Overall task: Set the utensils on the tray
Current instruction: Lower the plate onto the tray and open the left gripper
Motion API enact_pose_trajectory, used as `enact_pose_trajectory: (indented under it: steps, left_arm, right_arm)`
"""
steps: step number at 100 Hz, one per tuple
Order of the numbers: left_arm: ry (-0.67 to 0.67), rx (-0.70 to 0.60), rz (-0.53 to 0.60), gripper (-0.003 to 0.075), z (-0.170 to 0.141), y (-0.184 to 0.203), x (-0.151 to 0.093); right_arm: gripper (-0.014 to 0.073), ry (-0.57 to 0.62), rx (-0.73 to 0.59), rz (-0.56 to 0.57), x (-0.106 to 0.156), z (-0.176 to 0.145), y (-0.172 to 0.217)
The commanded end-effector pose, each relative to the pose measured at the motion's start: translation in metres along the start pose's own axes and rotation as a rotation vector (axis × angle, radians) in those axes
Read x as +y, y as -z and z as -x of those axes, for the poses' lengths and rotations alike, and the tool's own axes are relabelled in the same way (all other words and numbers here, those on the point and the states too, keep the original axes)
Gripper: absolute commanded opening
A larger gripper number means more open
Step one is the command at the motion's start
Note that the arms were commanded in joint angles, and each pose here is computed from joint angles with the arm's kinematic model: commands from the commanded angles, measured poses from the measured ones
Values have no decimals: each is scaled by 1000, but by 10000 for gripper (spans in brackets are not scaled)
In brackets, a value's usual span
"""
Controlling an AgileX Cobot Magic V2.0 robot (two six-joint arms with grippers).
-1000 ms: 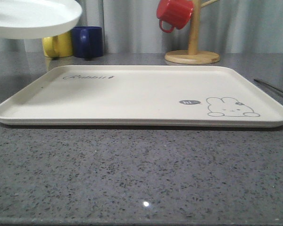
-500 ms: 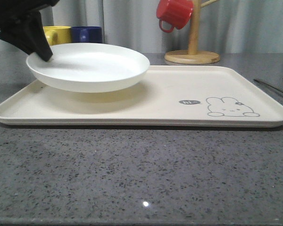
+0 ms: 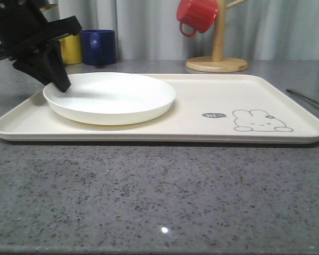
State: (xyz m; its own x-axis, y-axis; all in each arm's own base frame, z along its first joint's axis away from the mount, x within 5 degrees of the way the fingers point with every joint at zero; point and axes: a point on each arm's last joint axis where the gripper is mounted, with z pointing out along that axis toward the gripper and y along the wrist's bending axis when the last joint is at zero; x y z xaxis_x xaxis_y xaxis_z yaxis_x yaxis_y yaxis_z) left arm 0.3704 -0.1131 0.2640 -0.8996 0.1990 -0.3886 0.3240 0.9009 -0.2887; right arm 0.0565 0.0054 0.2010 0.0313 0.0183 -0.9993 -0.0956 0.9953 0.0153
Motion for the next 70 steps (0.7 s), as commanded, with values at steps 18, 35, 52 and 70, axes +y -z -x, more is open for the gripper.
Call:
enact_pose_trajectory:
  steps: [18,35,52,70]
  left_arm:
    - [-32,-95,-31,326,10,23,-14]
    - [-46,-160,-21,404,13,33,-16]
    - [-76,-314,5,404,15,72,-25]
    - [-116,-546,56,402,-3,127,-37]
  right_arm:
    - [-68,8,-121,-5,0,15,3]
    - [-68,8,-121,-5,0,15,3]
    - [-68,8,-121,-5,0,15,3]
    - [-68,8,-121,-5,0,15,3]
